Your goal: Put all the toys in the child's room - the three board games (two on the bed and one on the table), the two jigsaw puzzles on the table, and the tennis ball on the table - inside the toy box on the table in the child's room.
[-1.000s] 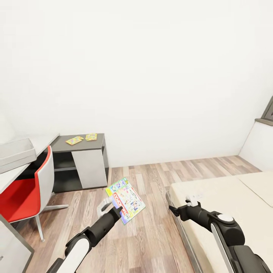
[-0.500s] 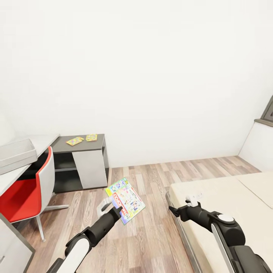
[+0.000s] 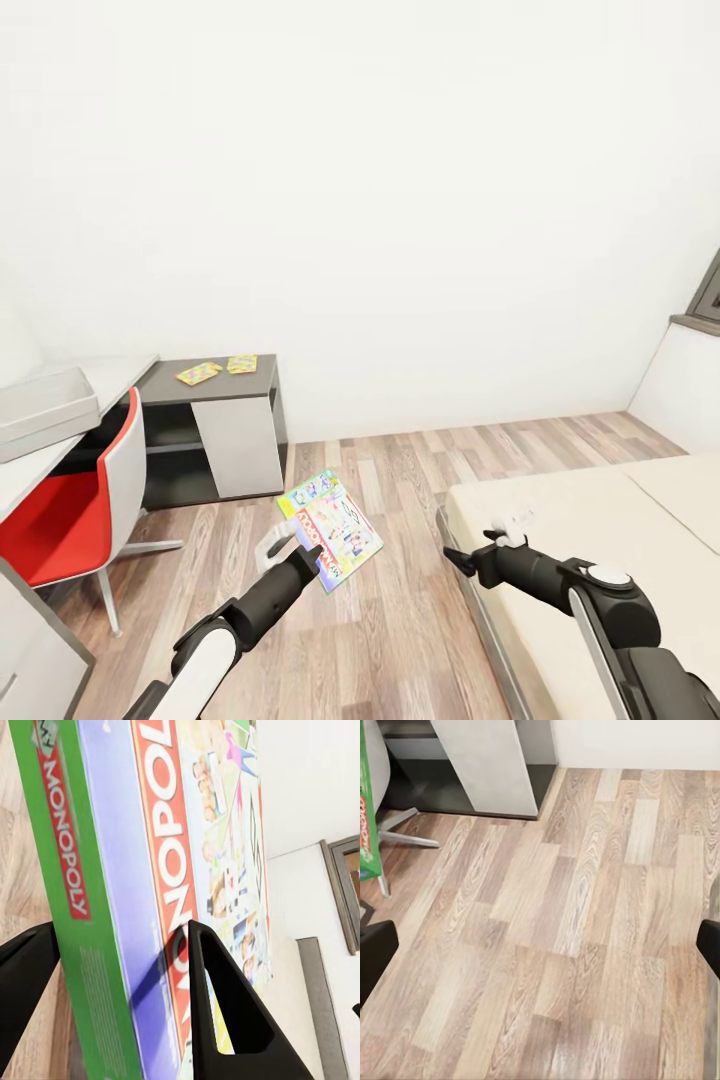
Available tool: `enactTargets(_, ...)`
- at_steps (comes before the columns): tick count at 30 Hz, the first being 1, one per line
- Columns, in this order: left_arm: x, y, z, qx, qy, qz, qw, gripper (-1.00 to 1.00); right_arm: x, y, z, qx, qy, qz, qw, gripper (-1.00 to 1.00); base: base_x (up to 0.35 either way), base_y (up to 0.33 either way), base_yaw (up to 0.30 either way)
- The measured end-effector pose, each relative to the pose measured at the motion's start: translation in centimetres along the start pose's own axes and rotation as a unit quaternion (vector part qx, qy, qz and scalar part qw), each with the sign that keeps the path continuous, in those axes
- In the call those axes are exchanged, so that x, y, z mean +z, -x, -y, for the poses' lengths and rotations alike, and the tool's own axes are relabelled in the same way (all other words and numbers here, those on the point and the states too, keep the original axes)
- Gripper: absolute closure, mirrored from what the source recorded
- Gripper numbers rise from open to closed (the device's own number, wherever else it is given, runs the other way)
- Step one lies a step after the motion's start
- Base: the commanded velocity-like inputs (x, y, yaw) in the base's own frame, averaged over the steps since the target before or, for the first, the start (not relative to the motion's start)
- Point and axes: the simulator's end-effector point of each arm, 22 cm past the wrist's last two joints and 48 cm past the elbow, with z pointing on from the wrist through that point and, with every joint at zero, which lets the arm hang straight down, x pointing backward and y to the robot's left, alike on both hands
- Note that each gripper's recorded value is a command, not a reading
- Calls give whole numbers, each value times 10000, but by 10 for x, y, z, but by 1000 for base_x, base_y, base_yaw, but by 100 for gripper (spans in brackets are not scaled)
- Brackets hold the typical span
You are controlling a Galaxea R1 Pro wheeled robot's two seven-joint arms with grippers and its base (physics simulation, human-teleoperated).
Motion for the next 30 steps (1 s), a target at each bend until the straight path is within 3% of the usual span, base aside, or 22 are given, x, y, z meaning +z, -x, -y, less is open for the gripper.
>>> enactTargets(30,-5,0,4,-6,15,-8,10000,100,-7,4,-4,30,45,24,10000,-100,0,0,0)
